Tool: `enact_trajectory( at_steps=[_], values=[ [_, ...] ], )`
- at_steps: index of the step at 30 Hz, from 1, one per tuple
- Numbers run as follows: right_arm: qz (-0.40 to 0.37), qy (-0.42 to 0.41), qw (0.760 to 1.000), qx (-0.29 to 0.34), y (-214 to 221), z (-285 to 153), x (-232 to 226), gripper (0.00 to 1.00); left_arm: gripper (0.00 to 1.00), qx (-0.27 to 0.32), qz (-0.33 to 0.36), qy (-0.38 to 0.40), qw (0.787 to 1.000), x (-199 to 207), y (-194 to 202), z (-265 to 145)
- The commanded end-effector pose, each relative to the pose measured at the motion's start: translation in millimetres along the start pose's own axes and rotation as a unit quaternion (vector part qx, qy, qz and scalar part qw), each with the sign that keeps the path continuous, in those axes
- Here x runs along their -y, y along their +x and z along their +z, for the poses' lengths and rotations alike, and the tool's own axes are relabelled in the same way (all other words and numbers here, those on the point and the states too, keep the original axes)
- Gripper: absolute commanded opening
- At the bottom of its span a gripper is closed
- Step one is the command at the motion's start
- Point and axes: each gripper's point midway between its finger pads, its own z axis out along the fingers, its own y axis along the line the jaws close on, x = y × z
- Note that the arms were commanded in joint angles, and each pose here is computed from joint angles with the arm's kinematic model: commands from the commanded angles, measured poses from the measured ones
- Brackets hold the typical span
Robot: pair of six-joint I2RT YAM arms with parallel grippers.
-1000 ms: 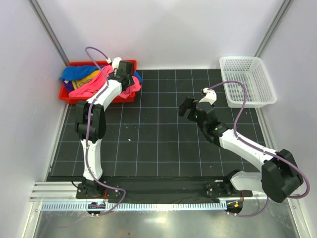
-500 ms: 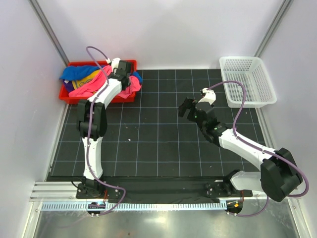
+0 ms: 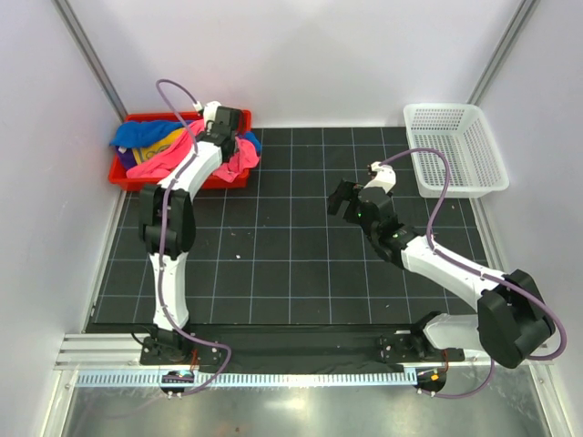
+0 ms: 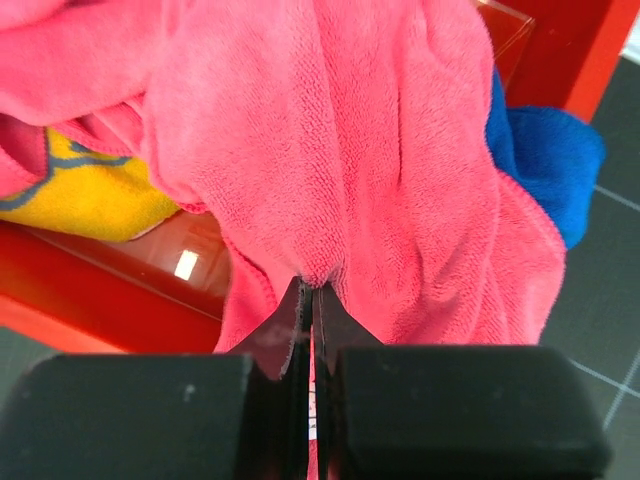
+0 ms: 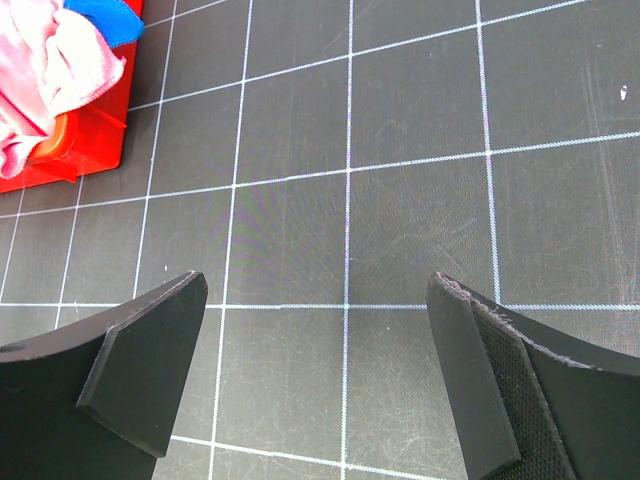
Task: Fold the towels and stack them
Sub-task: Grab crumpled towel, then move the towel to the center of the board
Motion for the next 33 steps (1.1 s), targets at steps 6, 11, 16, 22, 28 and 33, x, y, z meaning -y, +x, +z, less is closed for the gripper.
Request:
enact_trajectory(
  at_steps=[6,11,16,22,28,33],
  values=[
    [0.007,-0.018,0.999,0.035,-24.5,0.7,-14.1,1.0,0.0,0.096,-0.042,0.056,0.993,1.7,-98.0,-85.4],
    [0.007,-0.02,0.999,0.036,-24.8,-0.1,-14.2,1.0,0.0,0.111,-0.034,0.079,0.99,11.8,-106.5,-117.9],
    [0.012,-0.012,0.999,0.048,-28.8,-3.3,-9.9,1.0,0.0,0.128,-0.018,0.118,0.985,32.9,-104.9,-166.1],
    [0.029,0.006,0.997,0.077,-36.9,-12.5,1.9,1.0,0.0,0.138,0.007,0.164,0.977,59.4,-85.8,-219.6],
    [0.043,0.048,0.992,0.112,-47.4,-22.3,22.0,1.0,0.0,0.117,0.037,0.236,0.964,89.4,-31.7,-280.5],
    [0.045,0.082,0.989,0.113,-57.1,-28.9,36.4,1.0,0.0,0.074,0.075,0.294,0.95,100.1,49.7,-321.6]
  ],
)
